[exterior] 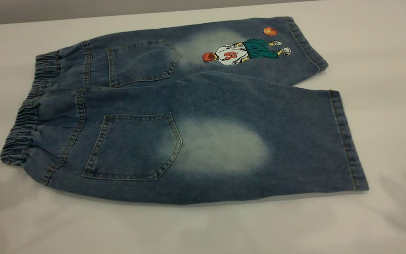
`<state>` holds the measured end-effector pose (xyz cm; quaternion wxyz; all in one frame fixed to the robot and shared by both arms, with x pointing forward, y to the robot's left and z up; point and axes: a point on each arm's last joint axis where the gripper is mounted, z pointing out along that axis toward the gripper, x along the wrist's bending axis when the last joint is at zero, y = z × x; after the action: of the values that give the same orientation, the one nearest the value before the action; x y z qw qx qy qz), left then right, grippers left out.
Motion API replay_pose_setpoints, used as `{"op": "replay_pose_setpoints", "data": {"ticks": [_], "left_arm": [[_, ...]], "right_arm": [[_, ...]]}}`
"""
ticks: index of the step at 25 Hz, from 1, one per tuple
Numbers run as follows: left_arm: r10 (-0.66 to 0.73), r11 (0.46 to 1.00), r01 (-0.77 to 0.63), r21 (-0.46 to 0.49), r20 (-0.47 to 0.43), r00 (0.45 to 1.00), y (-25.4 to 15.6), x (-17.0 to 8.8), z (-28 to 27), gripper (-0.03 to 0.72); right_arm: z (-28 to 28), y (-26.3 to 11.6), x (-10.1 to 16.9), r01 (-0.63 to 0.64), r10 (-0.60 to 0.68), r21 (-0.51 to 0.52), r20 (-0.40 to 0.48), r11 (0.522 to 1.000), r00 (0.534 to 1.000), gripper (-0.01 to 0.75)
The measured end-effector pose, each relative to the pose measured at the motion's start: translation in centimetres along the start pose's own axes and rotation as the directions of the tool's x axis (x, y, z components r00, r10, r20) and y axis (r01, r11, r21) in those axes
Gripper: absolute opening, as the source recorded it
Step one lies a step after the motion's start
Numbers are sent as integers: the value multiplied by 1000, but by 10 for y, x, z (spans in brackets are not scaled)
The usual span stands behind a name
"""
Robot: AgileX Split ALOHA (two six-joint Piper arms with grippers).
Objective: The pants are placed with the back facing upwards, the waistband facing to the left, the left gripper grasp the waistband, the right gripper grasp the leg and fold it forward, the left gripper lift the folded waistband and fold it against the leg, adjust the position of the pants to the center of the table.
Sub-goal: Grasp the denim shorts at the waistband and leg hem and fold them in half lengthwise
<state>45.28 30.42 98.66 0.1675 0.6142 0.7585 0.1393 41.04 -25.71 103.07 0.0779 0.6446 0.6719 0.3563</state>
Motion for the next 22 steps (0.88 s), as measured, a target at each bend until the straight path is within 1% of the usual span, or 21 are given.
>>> {"op": "replay_pose_setpoints", "data": {"ticks": [3,6,8,11,17,22], "left_arm": [[-54,996,55,77,-11,998,3,6,32,561],[-74,984,77,162,-24,997,1,14,57,561],[-86,978,89,191,-26,996,0,16,70,561],[-112,975,114,191,-20,993,4,15,84,561],[-103,968,105,226,-20,994,8,15,115,561],[-117,955,117,273,-17,993,9,14,142,561]], "right_arm": [[21,2,-6,-40,40,71,-5,997,999,353],[36,2,-11,-59,60,111,0,992,998,353],[43,3,-14,-65,65,119,0,991,998,353],[51,5,-16,-70,71,122,-4,990,997,353],[58,5,-16,-65,70,130,-31,989,997,353],[58,5,-16,-60,65,129,-32,990,997,353]]}}
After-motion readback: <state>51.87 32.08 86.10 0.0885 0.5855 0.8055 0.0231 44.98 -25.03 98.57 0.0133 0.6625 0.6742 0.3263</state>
